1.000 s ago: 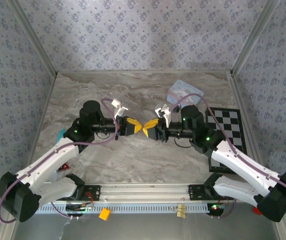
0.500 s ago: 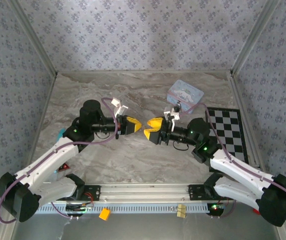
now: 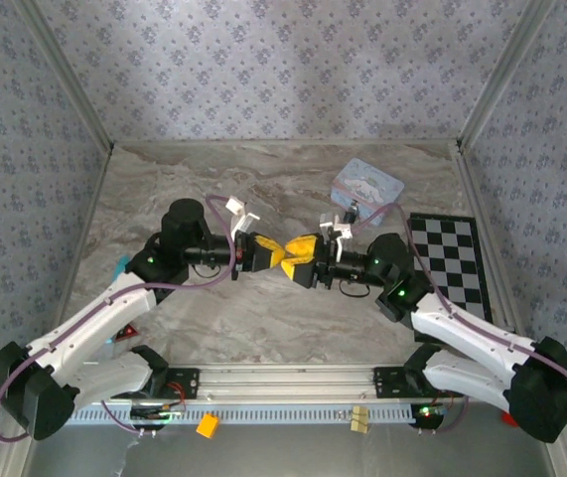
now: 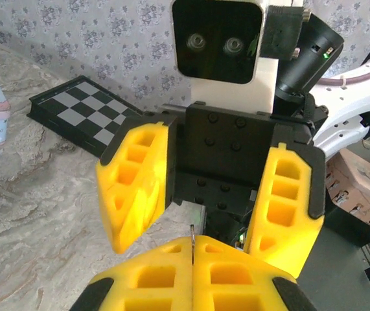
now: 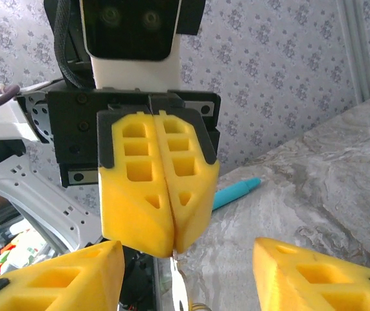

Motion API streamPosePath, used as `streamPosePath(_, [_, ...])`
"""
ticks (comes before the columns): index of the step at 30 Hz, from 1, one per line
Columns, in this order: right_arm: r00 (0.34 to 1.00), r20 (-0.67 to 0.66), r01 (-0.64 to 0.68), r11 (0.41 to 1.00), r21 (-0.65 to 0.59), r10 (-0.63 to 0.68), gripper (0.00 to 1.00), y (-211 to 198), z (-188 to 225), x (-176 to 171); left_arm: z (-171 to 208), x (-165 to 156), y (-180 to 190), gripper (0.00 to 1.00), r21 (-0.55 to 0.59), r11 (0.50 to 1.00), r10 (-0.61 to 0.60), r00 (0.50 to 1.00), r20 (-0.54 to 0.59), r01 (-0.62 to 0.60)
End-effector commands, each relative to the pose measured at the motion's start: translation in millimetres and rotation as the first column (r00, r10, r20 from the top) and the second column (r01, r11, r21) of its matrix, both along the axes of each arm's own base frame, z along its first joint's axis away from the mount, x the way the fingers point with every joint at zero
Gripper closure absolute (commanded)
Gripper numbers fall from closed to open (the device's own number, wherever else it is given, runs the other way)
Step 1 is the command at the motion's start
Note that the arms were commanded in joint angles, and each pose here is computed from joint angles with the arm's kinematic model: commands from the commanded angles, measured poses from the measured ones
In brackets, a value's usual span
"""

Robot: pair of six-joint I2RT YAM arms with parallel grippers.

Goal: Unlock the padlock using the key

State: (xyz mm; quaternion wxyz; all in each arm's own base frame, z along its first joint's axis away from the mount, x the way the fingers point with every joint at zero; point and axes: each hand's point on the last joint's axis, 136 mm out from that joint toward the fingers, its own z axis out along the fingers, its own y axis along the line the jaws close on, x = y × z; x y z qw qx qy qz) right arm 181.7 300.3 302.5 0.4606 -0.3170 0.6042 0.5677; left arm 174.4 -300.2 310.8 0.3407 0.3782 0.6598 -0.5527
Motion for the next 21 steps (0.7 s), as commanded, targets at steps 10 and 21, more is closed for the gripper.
streamPosePath(10, [0.998,0.015,-0.067,0.998,-0.002,0.067,0.64,-3.4,10.1,-10.2,21.1,1.6,5.2,1.0,-0.02,0.999,0.04,0.996,0.074,-0.039])
streamPosePath(21, [0.998,0.021,-0.056,0.998,0.007,0.056,0.75,-6.4,17.7,-9.0,19.1,1.4,5.7,1.0,-0.019,0.999,0.036,0.997,0.071,-0.035])
